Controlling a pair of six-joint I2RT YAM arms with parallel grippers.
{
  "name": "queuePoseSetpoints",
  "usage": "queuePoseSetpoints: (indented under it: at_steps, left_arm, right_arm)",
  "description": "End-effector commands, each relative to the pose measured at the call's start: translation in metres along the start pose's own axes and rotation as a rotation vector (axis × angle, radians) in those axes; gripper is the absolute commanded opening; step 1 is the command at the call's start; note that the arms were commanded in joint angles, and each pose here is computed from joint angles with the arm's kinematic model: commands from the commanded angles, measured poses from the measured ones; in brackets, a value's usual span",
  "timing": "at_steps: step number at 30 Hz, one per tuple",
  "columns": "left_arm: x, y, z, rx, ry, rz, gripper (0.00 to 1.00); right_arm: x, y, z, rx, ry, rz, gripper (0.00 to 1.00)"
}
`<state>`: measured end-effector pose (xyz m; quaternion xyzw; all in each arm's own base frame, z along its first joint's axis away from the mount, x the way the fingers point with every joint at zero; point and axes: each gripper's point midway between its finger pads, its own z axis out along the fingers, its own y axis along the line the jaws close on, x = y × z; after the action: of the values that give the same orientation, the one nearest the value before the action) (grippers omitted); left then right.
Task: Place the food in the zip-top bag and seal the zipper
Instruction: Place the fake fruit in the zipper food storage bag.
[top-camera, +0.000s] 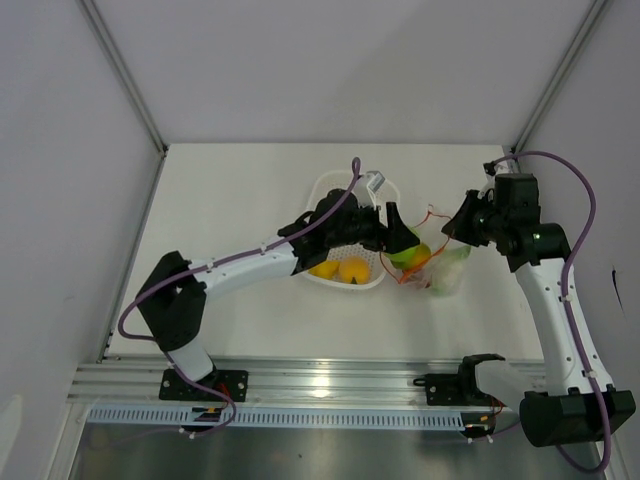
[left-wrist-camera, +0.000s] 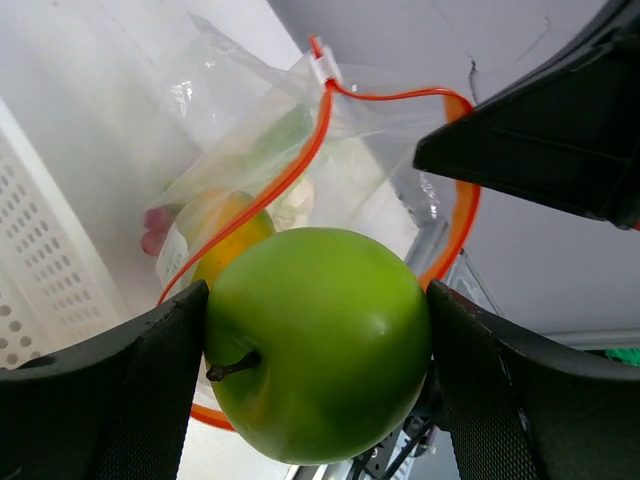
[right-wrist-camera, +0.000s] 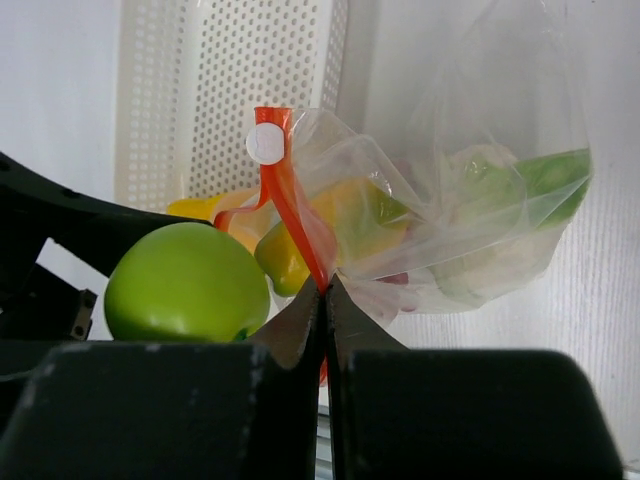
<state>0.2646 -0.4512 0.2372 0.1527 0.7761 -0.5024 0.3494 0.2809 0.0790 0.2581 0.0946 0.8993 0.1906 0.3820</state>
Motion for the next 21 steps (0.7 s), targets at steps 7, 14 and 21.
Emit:
queuePoseSetpoints:
  at_steps: [7,14,21]
  left_arm:
    - [-0.015,-0.004,0.026,-0.096,0.043,-0.011,0.01]
    - [-0.012,-0.007,0.043,-0.117,0.086,-0.048,0.25]
    - [-0.006,-0.005,0.05,-0.107,0.109,-0.078,0.6]
  right_arm:
    - [-0.017,0.022,-0.011,-0.088,-0.045,0.007,0.0]
    - [-0.017,0.022,-0.01,-0.094,-0.055,0.015,0.0]
    - [-0.021,0.022,-0.008,-0.092,-0.056,0.004,0.0]
